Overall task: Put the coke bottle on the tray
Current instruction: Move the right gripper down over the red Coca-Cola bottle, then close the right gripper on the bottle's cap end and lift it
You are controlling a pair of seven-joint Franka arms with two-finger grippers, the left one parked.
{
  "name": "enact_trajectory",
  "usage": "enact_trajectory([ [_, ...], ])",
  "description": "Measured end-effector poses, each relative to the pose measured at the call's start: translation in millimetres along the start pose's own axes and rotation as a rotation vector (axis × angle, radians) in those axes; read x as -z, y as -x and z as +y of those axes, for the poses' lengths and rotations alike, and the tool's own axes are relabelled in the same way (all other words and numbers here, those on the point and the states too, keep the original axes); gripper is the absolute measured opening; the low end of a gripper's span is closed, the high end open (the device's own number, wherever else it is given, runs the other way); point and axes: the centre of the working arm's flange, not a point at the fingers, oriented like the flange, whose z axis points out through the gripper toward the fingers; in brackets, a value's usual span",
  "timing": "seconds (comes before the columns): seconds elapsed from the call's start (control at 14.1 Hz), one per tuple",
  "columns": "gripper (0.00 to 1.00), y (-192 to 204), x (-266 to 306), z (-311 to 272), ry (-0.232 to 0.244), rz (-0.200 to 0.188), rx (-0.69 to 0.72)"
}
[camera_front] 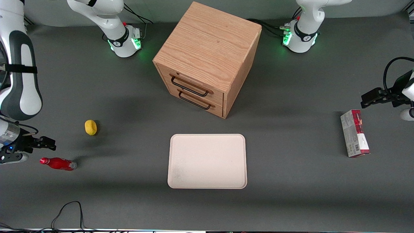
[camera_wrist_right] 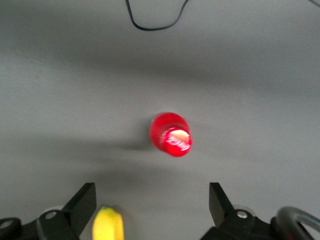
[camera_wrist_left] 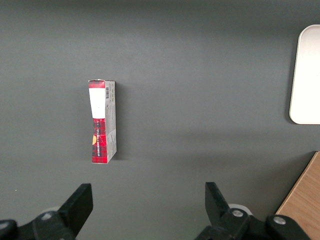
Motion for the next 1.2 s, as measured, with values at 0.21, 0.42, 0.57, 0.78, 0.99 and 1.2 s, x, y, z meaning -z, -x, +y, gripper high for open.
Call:
enact_trajectory([
  [0.21,1.0,1,-25,20,0.012,0.022,0.006],
  [0.42,1.0,-4,-37,18,-0.021,0.047,-0.026],
  [0.57,0.99,-8,-40,13,-0.033,0.053,-0.026],
  [0.78,0.92,-10,-43,11,-0.038,0.053,-0.024],
  [0.99,0.55,-14,-44,12,-0.029,0.068,-0.024],
  [1.2,0.31,-16,-45,12,-0.027,0.075,-0.024],
])
